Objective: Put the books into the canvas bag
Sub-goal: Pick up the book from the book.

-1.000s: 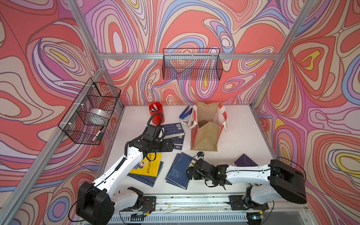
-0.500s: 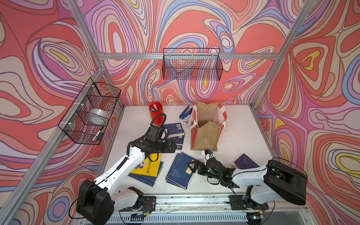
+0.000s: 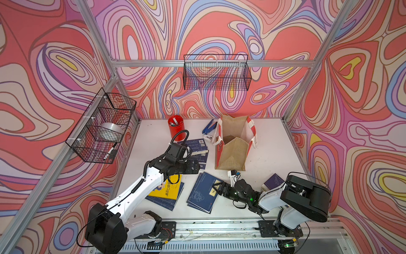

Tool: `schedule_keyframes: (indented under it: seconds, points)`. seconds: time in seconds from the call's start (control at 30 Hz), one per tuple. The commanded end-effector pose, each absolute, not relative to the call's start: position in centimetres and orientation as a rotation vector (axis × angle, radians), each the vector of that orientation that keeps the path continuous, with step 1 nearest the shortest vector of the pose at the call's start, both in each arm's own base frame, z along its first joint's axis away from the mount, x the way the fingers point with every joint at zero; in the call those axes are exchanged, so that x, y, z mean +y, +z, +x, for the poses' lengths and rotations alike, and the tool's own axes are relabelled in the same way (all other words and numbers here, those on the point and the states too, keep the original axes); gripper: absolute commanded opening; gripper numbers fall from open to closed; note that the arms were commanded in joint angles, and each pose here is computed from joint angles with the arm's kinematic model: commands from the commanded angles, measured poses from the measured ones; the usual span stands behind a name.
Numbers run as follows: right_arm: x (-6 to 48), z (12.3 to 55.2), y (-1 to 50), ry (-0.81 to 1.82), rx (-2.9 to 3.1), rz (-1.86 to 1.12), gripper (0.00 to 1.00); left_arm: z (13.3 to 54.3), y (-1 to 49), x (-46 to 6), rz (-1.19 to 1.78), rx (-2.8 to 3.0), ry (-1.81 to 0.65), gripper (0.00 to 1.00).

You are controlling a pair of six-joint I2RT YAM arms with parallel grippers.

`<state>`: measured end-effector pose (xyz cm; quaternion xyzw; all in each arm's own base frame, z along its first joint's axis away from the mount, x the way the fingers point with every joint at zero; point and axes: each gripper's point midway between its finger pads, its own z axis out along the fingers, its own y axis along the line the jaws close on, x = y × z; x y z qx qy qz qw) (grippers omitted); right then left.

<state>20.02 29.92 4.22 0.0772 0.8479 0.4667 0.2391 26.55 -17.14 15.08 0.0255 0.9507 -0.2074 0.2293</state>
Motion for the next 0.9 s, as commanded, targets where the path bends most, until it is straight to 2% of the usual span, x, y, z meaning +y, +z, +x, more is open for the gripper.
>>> schedule_keyframes:
  seconds: [0.0,0.1,0.47,0.53,0.63,0.67,0.77,0.87]
  points:
    - [28.3,19.6,2.1,1.180,2.391,0.272,0.59,26.4,15.4,-17.0,0.056,2.600,-0.567,1.00]
    - [27.1,19.8,1.8,1.127,2.388,0.321,0.47,26.4,15.4,-17.0,0.063,2.597,-0.566,1.00]
    - [26.4,20.2,3.5,1.060,2.350,0.240,0.19,26.9,15.2,-16.7,0.069,2.599,-0.516,1.00]
    - [26.7,20.1,3.5,1.070,2.353,0.218,0.21,27.0,15.2,-16.7,0.069,2.599,-0.512,1.00]
    - [27.1,20.2,3.4,1.082,2.358,0.205,0.38,27.0,14.8,-16.8,0.072,2.606,-0.513,1.00]
    - [27.2,20.3,3.4,1.088,2.357,0.204,0.41,27.0,14.6,-16.9,0.068,2.613,-0.520,1.00]
    - [27.5,20.6,3.5,1.110,2.349,0.197,0.46,27.0,14.3,-17.0,0.061,2.620,-0.526,1.00]
    - [27.9,20.9,3.3,1.135,2.346,0.189,0.46,27.1,14.2,-17.0,0.059,2.622,-0.524,1.00]
